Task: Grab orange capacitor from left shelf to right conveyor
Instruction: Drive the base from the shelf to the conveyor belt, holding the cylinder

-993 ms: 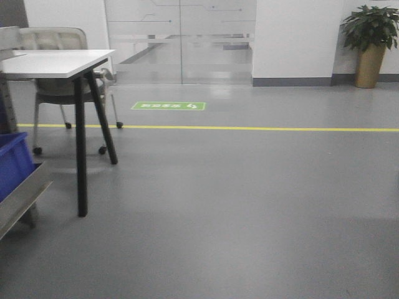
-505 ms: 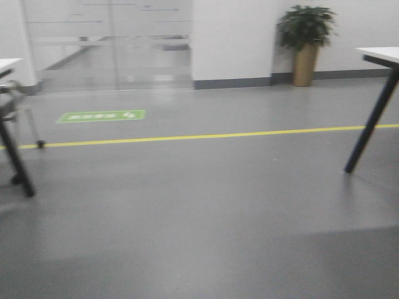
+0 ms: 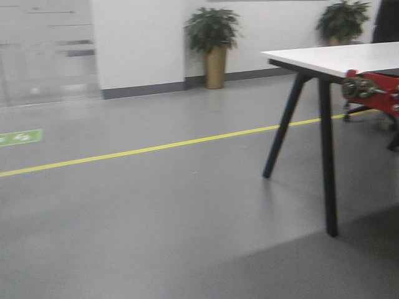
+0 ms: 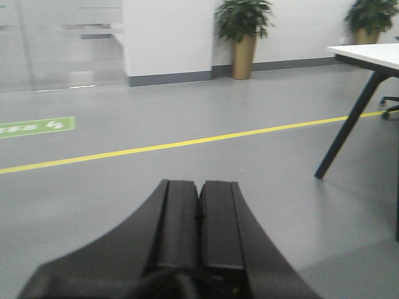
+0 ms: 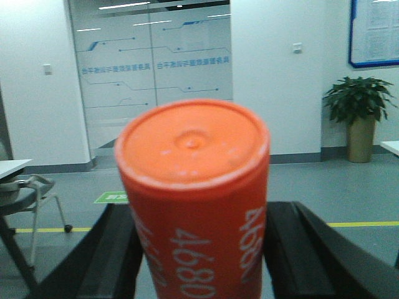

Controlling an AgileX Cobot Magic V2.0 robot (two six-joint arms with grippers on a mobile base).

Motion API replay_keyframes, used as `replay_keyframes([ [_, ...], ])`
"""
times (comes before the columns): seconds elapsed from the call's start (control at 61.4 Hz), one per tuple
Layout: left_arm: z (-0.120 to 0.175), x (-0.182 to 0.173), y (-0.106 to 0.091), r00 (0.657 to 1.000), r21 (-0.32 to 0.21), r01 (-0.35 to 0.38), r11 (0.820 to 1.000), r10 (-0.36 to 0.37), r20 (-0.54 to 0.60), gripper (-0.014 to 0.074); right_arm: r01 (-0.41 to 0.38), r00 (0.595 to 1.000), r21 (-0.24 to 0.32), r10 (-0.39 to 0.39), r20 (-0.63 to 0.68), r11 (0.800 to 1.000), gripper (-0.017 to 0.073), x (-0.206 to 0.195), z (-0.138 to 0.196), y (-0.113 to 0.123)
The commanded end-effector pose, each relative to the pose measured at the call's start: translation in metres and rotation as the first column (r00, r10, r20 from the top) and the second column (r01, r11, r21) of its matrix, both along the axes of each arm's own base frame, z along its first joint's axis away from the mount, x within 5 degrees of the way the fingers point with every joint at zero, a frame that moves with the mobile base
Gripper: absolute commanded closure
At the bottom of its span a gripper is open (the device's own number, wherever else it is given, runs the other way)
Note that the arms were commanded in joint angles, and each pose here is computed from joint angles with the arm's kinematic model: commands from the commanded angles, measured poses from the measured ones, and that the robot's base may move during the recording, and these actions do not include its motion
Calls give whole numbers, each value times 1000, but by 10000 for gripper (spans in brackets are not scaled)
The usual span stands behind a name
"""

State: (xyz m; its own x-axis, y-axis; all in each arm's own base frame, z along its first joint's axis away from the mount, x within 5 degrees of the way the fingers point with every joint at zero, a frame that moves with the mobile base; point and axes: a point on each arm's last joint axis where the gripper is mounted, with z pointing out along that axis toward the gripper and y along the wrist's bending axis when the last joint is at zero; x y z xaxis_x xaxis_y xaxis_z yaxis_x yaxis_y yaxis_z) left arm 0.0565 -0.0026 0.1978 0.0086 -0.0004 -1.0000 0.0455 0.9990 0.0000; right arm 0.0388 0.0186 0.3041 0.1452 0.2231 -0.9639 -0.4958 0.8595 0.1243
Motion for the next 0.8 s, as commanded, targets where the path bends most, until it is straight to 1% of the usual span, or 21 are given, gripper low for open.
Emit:
replay_keyframes([
  [0.0, 0, 0, 0, 997, -13, 3, 1000, -2, 73, 719, -32, 996, 12, 31, 88, 999, 509, -4, 15, 2],
  [0.781, 0, 0, 0, 997, -13, 3, 1000, -2, 73, 719, -32, 996, 12, 31, 88, 999, 509, -4, 15, 2],
])
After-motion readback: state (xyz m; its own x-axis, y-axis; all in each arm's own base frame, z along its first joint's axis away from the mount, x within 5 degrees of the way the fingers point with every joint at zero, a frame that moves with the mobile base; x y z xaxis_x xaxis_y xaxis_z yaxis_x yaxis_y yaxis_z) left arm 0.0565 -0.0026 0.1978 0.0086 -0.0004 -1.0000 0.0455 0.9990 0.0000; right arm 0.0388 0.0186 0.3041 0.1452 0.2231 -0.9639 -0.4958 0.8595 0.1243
